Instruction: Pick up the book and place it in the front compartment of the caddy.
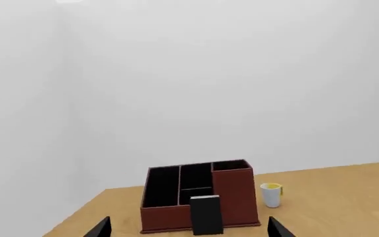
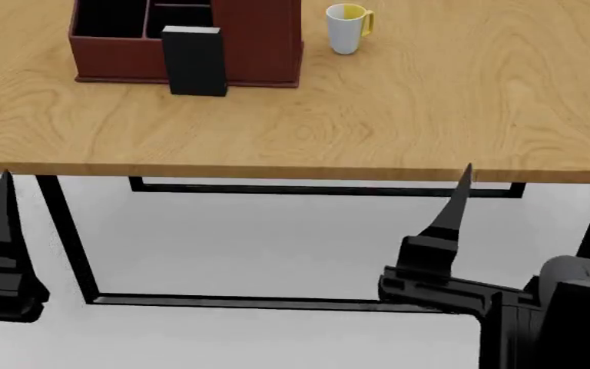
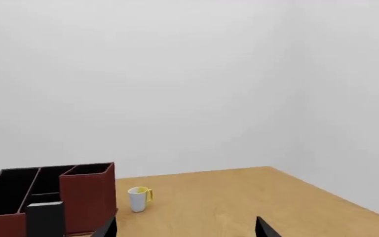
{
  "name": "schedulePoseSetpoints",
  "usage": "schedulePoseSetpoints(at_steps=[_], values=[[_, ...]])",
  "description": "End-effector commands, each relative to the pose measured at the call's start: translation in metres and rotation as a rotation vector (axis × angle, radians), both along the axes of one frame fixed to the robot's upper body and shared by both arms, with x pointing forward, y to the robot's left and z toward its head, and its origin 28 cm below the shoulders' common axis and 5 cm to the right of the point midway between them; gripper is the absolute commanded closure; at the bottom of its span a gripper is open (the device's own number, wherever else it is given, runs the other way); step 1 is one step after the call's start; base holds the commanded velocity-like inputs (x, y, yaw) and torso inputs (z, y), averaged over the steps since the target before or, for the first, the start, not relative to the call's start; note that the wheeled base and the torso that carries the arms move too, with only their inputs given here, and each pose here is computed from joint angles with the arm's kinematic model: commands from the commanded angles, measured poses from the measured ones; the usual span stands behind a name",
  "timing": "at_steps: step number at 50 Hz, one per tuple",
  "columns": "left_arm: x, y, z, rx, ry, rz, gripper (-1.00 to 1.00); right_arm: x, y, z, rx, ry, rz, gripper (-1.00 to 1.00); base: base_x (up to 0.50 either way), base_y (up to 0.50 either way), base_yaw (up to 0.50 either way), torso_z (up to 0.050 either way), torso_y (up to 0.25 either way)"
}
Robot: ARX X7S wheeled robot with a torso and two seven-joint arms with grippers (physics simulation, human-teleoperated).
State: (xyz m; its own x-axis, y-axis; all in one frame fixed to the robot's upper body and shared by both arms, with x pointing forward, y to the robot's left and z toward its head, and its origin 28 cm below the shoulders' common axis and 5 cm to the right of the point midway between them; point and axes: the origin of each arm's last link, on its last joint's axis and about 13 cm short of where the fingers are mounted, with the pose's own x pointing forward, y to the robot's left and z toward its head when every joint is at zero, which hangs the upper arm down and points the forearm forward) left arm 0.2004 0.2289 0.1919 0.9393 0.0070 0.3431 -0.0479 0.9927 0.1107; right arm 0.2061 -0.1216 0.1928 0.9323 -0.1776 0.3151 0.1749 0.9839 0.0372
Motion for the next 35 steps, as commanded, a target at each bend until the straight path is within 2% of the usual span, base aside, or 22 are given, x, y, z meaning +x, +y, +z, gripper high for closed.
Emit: schedulePoseSetpoints(at_steps=[1, 7, 17, 35], values=[[-0.038, -0.002, 0.042, 0.058, -0.053, 0.088, -1.0, -0.031, -0.003, 0.037, -0.042, -0.064, -0.049, -1.0, 0.0, 0.0, 0.0, 0.0, 0.0], [-0.054, -0.002, 0.041, 0.023, -0.049, 0.138, -1.0, -0.043, -0.001, 0.046, -0.051, -0.085, -0.056, -1.0, 0.0, 0.0, 0.0, 0.0, 0.0], [-0.06, -0.005, 0.041, 0.012, -0.047, 0.132, -1.0, -0.049, 0.003, 0.047, -0.046, -0.073, -0.059, -1.0, 0.0, 0.0, 0.0, 0.0, 0.0], [-0.059, -0.003, 0.04, -0.001, -0.045, 0.132, -1.0, -0.049, 0.009, 0.046, -0.045, -0.076, -0.026, -1.0, 0.26, 0.0, 0.0, 0.0, 0.0]])
